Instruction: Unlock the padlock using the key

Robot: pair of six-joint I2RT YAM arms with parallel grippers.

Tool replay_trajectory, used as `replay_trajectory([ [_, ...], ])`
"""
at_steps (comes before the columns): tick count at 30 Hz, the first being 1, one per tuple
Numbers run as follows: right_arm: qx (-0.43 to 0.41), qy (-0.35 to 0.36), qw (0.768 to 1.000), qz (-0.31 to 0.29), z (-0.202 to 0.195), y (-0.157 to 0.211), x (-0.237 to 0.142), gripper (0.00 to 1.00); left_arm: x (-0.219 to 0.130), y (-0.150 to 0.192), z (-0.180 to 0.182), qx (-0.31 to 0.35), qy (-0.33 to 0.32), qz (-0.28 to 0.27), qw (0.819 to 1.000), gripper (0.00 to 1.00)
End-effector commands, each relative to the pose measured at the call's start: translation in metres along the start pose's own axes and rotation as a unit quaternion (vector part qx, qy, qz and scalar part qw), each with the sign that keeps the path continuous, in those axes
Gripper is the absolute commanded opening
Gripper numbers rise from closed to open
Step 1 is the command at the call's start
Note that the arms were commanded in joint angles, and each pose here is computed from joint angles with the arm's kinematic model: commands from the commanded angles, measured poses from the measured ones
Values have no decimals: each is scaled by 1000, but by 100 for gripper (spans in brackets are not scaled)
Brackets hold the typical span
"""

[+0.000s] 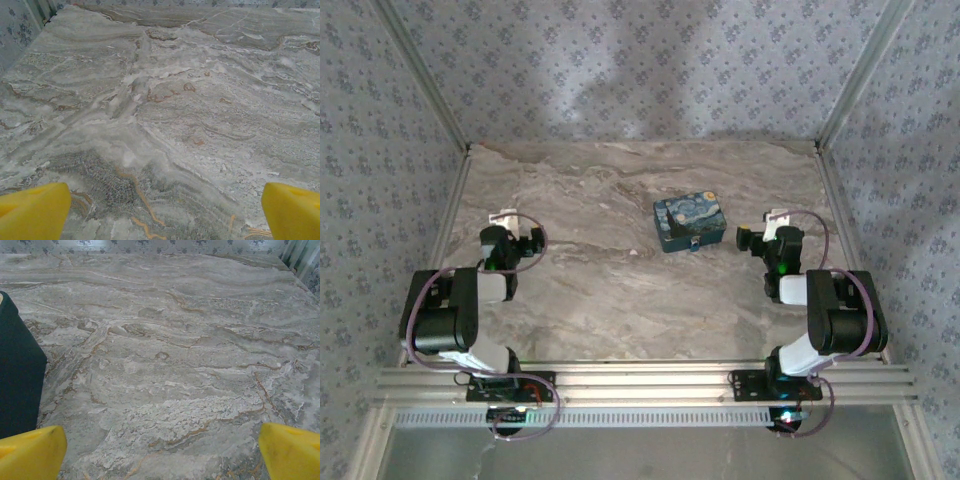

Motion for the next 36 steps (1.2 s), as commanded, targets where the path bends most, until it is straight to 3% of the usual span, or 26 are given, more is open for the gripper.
replay_trajectory([
  [1,3,7,1000,4,-1,-1,3,100,1,-6,-4,0,8,-6,1000,98],
  [25,7,5,1000,3,-2,-2,2,100,1,-6,-3,-3,8,-7,1000,98],
  [36,24,22,999,-6,-8,-42,-30,100,-38,-44,-10,-4,1,-35,999,98],
])
Point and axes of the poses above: each hand's point on the last joint's axis, 136 mm out from that joint toward the fingers, its own x axis out along the fingers, its own z axis along the line the jaws close on, y = z × x, the point moved 5 cm from there along -x, back along the fingers, and after that the axes turned 4 degrees about -x, right-handed, at the moved point
